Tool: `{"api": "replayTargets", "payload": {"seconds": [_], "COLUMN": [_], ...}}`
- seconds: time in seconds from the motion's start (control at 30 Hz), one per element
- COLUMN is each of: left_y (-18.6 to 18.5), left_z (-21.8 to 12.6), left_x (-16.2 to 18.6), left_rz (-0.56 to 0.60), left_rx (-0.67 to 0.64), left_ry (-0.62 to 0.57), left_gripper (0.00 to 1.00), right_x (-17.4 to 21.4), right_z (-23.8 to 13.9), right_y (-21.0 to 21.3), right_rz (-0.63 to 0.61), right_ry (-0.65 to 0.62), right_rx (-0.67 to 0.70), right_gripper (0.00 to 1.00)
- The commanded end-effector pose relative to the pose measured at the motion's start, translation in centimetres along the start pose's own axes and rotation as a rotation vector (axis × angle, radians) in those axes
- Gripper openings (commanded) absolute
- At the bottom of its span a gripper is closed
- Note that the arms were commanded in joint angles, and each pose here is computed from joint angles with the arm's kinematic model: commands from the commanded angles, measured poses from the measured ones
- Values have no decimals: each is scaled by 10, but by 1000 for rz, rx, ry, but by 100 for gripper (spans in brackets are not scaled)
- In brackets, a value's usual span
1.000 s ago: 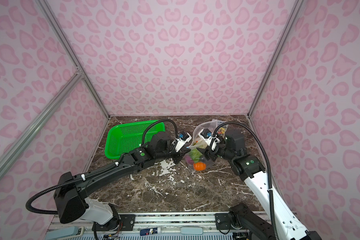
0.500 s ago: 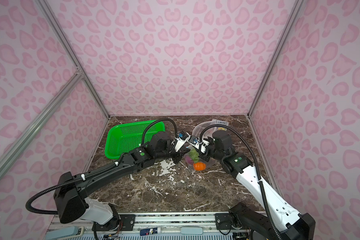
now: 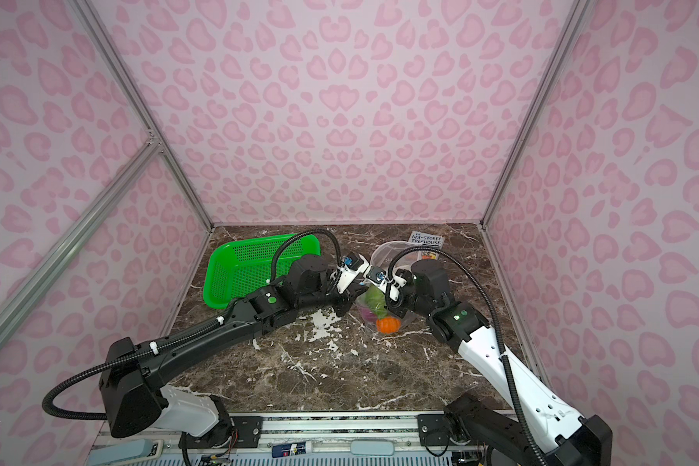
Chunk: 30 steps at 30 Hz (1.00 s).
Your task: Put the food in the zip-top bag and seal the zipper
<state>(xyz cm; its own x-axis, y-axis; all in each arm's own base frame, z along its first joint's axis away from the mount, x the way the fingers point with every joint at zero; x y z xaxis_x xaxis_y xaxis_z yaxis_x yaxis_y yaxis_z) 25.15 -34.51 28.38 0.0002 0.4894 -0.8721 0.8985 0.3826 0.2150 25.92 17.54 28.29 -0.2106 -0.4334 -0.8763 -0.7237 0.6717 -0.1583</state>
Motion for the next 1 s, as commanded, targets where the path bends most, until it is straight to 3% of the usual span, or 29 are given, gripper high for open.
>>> {"api": "replayTargets", "payload": {"seconds": [0.0, 0.03, 0.13, 0.27, 0.43, 0.57, 0.77, 0.83, 0.97], "left_y": [22, 28, 44, 55, 67, 66, 62, 62, 63], "left_z": [-6, -9, -21, -30, -30, -32, -20, -16, -11], "left_x": [-6, -4, -1, 10, 23, 12, 3, 3, 7], "left_rz": [-29, -47, -105, -175, -245, -214, -185, -194, -219], "left_rx": [-147, -186, -249, -250, -217, -144, -37, -7, 3], "left_ry": [-15, -12, -32, -64, -124, -228, -272, -280, -280], "left_gripper": [48, 63, 86, 92, 91, 91, 85, 77, 51], "right_x": [-28, -36, -53, -65, -66, -63, -61, -60, -57], "right_z": [-2, -2, 3, 18, 31, 33, 31, 32, 30], "right_y": [-4, -7, -13, -19, -12, -8, -7, -6, -6], "right_rz": [100, 140, 241, 331, 345, 364, 372, 373, 375], "right_ry": [-142, -166, -185, -150, -133, -127, -124, -116, -105], "right_rx": [12, 16, 27, 33, 12, 6, 4, 4, 10], "right_gripper": [0, 0, 0, 0, 0, 0, 0, 0, 0]}}
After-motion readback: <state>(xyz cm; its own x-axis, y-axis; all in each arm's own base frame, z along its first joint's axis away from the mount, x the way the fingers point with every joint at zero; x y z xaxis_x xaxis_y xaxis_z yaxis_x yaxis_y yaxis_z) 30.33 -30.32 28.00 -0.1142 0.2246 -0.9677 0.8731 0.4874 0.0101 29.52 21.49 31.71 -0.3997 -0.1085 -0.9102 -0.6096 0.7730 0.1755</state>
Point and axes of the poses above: each gripper's point midway between its finger pads, its own z axis out along the fingers, its own y axis along the line the jaws close on, x = y × z, the point moved 4 cm from there along -z, back along the fingers, and after that the axes turned 15 degrees about z, right-handed, at the moved point
